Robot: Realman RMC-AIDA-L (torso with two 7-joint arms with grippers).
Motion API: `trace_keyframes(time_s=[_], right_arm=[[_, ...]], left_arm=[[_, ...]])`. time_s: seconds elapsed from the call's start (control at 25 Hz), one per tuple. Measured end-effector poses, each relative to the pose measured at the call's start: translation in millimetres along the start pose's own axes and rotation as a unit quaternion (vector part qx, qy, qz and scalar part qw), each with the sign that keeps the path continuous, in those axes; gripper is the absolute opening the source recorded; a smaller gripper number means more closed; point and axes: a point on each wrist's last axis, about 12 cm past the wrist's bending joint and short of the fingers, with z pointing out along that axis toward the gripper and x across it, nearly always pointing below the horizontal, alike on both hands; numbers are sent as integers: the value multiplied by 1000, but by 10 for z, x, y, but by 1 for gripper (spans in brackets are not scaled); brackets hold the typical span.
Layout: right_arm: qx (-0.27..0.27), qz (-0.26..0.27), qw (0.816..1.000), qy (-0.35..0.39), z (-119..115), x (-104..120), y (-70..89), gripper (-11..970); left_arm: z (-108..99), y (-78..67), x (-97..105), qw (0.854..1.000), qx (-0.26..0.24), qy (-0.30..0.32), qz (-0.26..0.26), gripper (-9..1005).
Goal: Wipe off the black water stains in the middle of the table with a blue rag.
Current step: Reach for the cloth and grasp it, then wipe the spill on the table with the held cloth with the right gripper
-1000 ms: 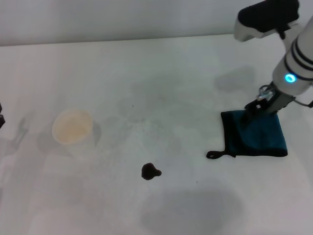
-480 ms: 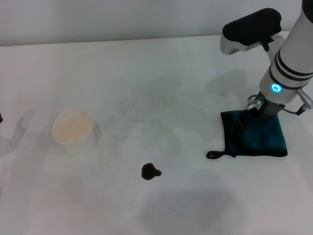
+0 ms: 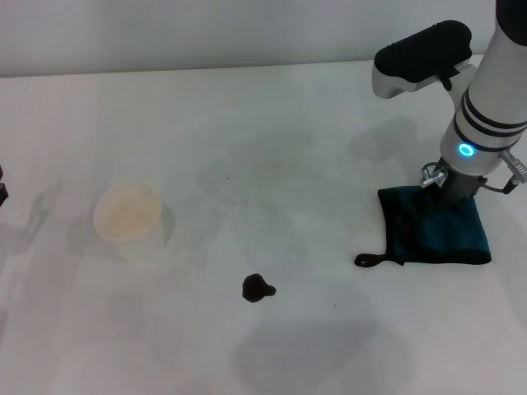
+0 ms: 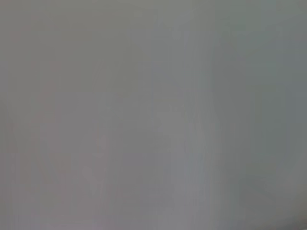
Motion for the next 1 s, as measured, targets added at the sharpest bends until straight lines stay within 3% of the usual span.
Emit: trace_keyframes(time_s=[0.76, 1.0], right_arm=[[0, -24, 999, 27, -56, 19, 49, 845], [-1, -25, 999, 28, -59, 24, 46, 687]], left_arm=[[16, 9, -5, 1000, 1, 0, 4, 875], [16, 1, -4, 1000, 1, 0, 3, 876]])
